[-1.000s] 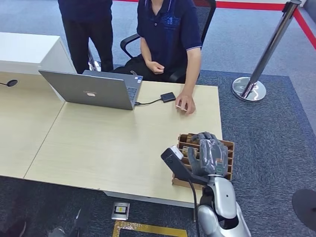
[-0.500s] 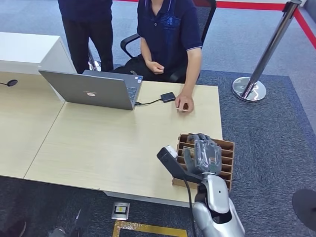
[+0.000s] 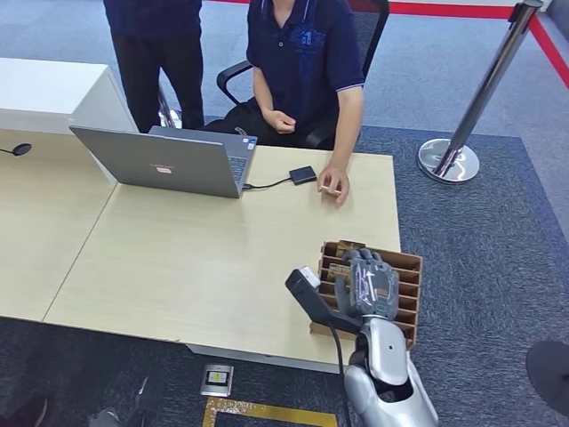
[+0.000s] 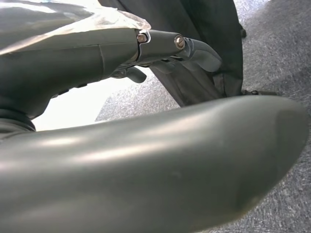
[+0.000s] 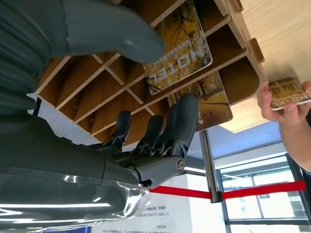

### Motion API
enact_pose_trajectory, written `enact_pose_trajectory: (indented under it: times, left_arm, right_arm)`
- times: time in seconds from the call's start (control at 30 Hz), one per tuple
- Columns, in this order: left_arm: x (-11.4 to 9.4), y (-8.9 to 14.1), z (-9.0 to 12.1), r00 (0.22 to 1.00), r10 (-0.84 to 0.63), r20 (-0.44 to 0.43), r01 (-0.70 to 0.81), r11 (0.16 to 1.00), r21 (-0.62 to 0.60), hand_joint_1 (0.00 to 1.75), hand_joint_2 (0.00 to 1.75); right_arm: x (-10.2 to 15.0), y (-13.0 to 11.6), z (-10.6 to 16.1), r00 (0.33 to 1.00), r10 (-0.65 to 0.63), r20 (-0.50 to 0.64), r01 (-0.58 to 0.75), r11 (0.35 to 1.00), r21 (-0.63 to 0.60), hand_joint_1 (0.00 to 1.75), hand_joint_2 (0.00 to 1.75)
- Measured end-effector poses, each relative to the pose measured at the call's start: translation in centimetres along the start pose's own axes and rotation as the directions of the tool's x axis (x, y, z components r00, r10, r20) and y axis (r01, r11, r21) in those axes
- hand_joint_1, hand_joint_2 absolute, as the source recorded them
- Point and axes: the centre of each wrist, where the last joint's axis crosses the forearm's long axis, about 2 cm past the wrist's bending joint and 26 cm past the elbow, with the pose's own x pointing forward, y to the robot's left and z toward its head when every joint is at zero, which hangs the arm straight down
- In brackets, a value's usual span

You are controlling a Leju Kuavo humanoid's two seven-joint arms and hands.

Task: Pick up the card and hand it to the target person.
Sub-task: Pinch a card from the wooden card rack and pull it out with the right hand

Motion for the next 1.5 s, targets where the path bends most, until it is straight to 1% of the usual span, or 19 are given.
enact_pose_trajectory:
  times: [0.37, 0.63, 0.87, 1.07, 1.3, 1.5]
  left_arm:
    - [0.0, 0.0, 0.0, 1.0, -0.001, 0.001, 0.001, 1.0, -0.001, 0.0, 0.0]
    - [0.0, 0.0, 0.0, 1.0, 0.002, -0.001, -0.002, 1.0, -0.004, 0.0, 0.0]
    - [0.0, 0.0, 0.0, 1.0, 0.006, -0.006, -0.006, 1.0, -0.005, 0.0, 0.0]
    - [0.0, 0.0, 0.0, 1.0, 0.008, -0.009, -0.008, 1.0, -0.005, 0.0, 0.0]
    - [0.0, 0.0, 0.0, 1.0, 0.007, -0.008, -0.007, 1.0, -0.005, 0.0, 0.0]
    - [0.0, -0.1, 0.0, 1.0, 0.008, -0.009, -0.008, 1.0, -0.006, 0.0, 0.0]
  right_arm:
    - [0.1, 0.2, 0.0, 1.0, 0.012, -0.015, -0.012, 1.0, 0.007, 0.75, 1.75]
    - [0.3, 0.3, -0.1, 1.0, 0.006, -0.011, -0.006, 1.0, 0.01, 0.79, 1.75]
    - [0.6, 0.5, -0.2, 1.0, 0.0, 0.001, 0.0, 1.0, 0.023, 0.79, 1.75]
    - [0.8, 0.6, -0.4, 1.0, -0.004, 0.006, 0.004, 1.0, 0.03, 0.82, 1.75]
    - [1.0, 0.7, -0.6, 1.0, -0.008, 0.011, 0.008, 0.999, 0.031, 0.89, 1.75]
    - [1.1, 0.7, -0.6, 1.0, -0.009, 0.011, 0.009, 0.999, 0.032, 1.03, 1.75]
